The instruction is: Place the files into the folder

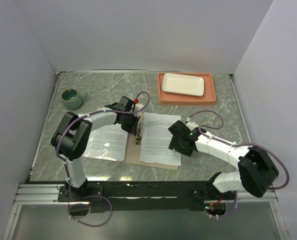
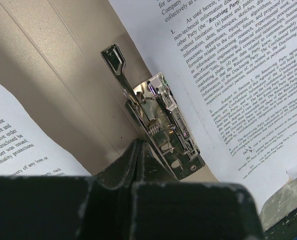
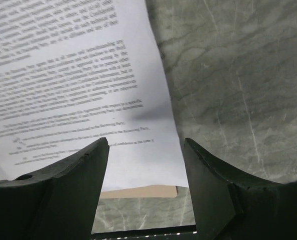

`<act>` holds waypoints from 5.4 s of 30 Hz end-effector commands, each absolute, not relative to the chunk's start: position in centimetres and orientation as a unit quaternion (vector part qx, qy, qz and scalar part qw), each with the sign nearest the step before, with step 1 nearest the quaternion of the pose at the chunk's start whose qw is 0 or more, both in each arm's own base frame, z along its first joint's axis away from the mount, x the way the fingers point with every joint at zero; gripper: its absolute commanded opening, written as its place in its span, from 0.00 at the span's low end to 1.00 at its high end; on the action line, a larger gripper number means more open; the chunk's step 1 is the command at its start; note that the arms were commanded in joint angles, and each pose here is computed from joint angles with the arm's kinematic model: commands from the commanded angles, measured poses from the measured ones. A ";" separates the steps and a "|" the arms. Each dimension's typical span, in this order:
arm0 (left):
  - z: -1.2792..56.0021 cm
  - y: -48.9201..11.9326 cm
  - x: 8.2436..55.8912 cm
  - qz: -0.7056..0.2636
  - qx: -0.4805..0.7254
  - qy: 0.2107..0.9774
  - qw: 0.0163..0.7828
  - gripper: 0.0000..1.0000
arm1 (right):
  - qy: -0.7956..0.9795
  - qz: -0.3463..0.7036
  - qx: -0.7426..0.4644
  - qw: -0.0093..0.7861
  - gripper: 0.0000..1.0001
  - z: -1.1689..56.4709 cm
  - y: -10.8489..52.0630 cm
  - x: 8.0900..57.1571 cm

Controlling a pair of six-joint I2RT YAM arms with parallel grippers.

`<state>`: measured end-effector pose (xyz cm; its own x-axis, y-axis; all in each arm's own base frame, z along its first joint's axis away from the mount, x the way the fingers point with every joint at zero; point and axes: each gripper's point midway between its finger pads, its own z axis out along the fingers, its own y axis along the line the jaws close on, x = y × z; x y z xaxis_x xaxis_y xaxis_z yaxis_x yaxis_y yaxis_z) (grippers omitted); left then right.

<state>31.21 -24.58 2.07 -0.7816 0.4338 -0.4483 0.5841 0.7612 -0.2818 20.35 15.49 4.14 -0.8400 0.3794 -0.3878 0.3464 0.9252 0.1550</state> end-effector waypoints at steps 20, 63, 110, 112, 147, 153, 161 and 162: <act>0.7 -23.2 29.7 -0.191 0.271 0.932 0.146 0.01 | 0.960 0.065 0.212 0.170 0.42 1.3 15.7 16.9; 0.2 -23.1 29.5 -0.191 0.264 0.935 0.140 0.01 | 0.965 0.118 0.095 0.216 0.00 4.6 20.2 19.4; 0.3 -23.0 30.0 -0.191 0.259 0.937 0.137 0.01 | 0.981 0.085 -0.044 0.166 0.00 3.6 17.4 15.2; 0.3 -23.0 30.0 -0.191 0.258 0.937 0.137 0.01 | 0.982 0.085 -0.047 0.165 0.00 3.8 17.6 15.3; 0.4 -22.6 29.8 -0.190 0.261 0.936 0.138 0.01 | 0.977 0.087 -0.054 0.189 0.77 8.0 18.3 15.9; 0.4 -22.3 30.0 -0.190 0.256 0.937 0.140 0.01 | 0.960 0.073 0.052 0.266 0.68 10.3 17.6 23.8; 0.2 -22.3 29.8 -0.194 0.258 0.937 0.134 0.01 | 0.953 0.040 0.136 0.268 0.71 8.1 16.2 34.2; 0.3 -22.4 29.8 -0.195 0.259 0.936 0.135 0.01 | 0.953 0.040 0.139 0.265 0.71 7.7 16.2 34.7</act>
<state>31.45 -24.09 2.17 -0.8052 0.3997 -0.4382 0.5536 0.7714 -0.3138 31.04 16.12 7.71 -0.8521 0.2511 -0.4593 0.2114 0.9678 0.1368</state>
